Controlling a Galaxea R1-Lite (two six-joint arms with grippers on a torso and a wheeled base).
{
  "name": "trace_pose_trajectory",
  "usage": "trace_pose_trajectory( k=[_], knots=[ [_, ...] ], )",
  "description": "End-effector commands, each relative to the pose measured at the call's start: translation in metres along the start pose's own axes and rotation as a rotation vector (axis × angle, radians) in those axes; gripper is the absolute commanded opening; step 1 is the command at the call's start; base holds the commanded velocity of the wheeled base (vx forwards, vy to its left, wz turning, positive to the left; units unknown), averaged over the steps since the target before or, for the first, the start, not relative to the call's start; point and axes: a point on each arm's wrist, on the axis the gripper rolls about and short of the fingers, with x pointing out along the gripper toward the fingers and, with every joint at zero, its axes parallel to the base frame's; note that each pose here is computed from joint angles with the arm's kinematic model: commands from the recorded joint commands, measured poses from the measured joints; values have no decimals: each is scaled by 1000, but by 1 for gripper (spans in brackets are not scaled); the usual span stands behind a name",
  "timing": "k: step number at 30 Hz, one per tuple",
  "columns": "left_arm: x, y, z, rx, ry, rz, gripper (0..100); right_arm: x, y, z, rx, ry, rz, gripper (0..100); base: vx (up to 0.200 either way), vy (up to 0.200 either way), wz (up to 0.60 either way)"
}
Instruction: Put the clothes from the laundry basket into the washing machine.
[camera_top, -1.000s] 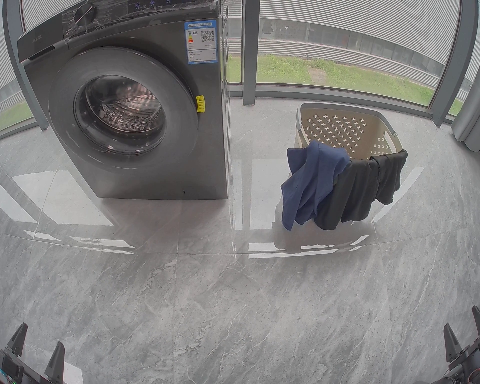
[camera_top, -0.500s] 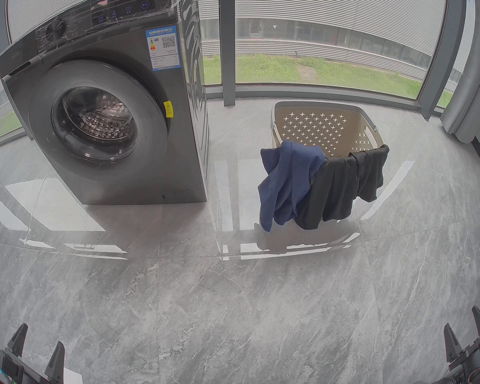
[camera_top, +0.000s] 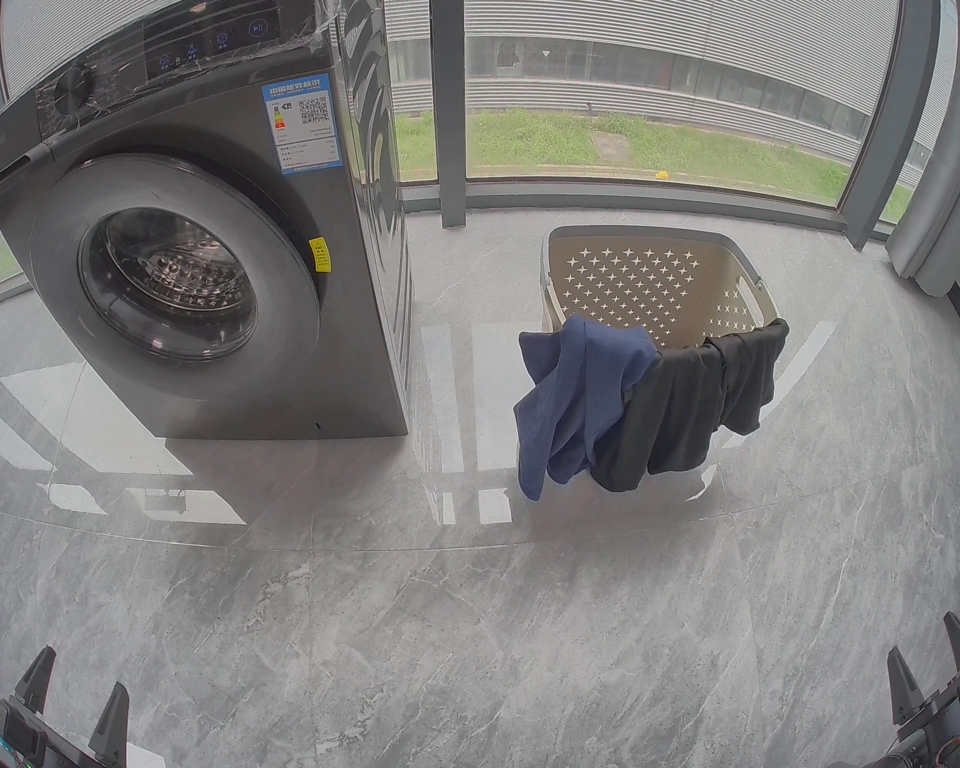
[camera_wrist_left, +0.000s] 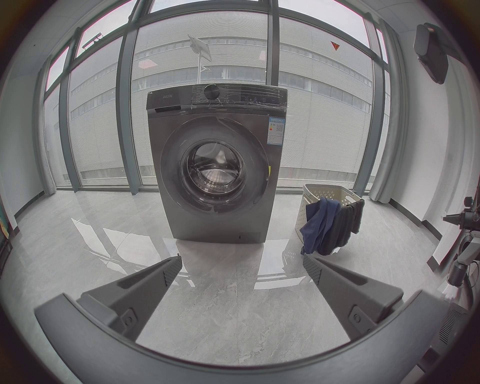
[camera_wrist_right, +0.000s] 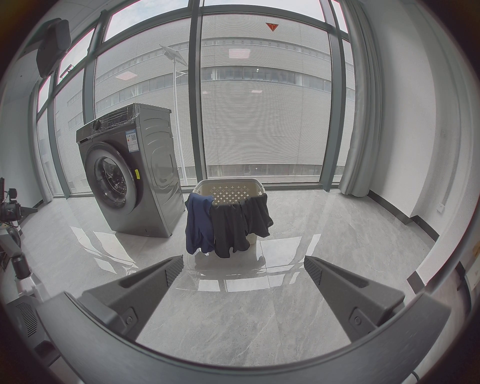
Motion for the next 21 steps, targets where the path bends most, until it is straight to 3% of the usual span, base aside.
trace_pose_trajectory(
  k=[1, 18, 21],
  knots=[
    [0, 0, -5, 0, 4, -1, 100, 0, 0, -5, 0, 1, -1, 100, 0, -200, 0],
    [0, 0, -5, -2, 4, 1, 100, 0, 0, -5, 0, 1, -1, 100, 0, -200, 0],
    [0, 0, -5, 0, 3, -1, 100, 0, 0, -5, 0, 1, 1, 100, 0, 0, 0]
  ],
)
